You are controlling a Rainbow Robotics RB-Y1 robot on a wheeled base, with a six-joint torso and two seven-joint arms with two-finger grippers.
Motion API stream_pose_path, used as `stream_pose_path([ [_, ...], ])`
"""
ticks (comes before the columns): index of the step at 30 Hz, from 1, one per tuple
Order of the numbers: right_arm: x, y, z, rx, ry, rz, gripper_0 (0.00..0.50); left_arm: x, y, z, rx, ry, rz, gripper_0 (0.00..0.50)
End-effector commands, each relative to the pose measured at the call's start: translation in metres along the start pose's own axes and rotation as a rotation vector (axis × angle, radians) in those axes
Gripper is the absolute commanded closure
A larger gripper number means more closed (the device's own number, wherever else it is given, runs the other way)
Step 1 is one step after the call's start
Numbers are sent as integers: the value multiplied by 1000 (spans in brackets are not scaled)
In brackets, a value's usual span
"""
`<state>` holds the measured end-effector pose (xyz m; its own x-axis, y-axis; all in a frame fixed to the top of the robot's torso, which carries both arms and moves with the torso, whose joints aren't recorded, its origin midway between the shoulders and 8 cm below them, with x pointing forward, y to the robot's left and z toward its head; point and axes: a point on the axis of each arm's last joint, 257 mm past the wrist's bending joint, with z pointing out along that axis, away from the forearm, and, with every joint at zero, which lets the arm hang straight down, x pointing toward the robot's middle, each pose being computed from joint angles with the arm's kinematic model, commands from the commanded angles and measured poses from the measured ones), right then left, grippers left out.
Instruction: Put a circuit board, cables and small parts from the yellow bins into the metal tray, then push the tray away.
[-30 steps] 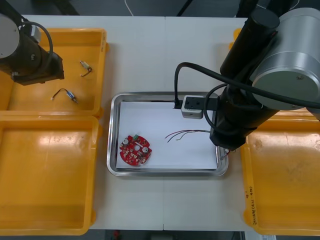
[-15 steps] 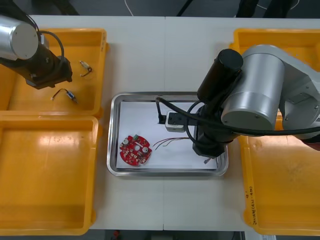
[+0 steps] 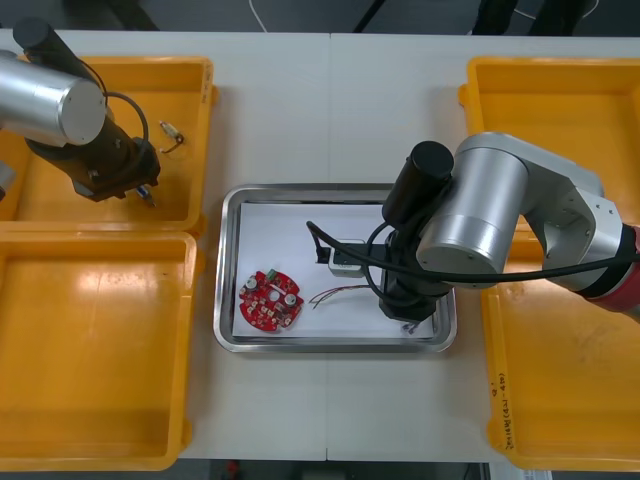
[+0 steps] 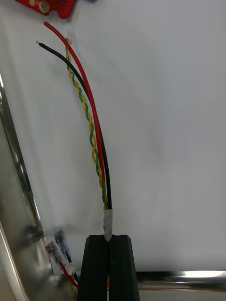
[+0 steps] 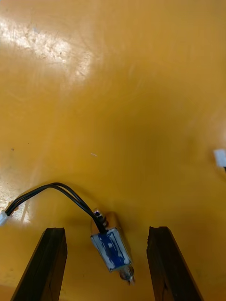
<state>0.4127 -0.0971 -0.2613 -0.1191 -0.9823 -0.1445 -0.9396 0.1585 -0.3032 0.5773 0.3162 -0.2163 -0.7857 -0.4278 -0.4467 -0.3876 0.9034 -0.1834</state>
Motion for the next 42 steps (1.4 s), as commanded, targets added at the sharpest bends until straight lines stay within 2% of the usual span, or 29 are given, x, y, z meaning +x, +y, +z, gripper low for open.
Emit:
stream_pose_path([
  [1,-16,-8,0,53,-13,-101,500,-11,-29,-3,48,-29,-49,0],
  [7,-13,-10,8,59,-7,-98,500,-10,-29,1,46,-27,-53,0],
  [8,-12,-10,8,58,-5,-97,500,-9,-29,1,44,-26,-51,15],
  [9,-10,-11,10,58,0,-90,500,-8,-28,2,41,-25,-47,228],
  [10,-9,-11,10,56,3,-89,487,-7,-29,2,41,-25,-44,324],
  [11,-9,-11,11,54,3,-86,336,-6,-29,3,39,-22,-44,485],
  [12,-7,-12,11,56,7,-85,174,-6,-29,3,39,-22,-44,500],
  [13,-9,-13,10,58,4,-82,37,-6,-29,3,42,-21,-45,500],
  [14,-8,-13,10,57,6,-79,0,-5,-30,3,42,-21,-42,500],
  [22,-18,-21,1,80,-33,-79,0,-13,-28,-3,48,-36,-37,500],
  [27,-21,-19,-1,71,-45,-73,0,-24,-26,-18,60,-49,-43,500],
  [30,-24,-17,-6,74,-51,-80,0,-28,-24,-30,55,-51,-34,500],
  [33,-26,-16,-13,77,-49,-85,0,-32,-22,-45,54,-53,-25,500],
  [42,-21,-12,-44,88,-9,-107,0,-33,-22,-87,38,-63,35,499],
])
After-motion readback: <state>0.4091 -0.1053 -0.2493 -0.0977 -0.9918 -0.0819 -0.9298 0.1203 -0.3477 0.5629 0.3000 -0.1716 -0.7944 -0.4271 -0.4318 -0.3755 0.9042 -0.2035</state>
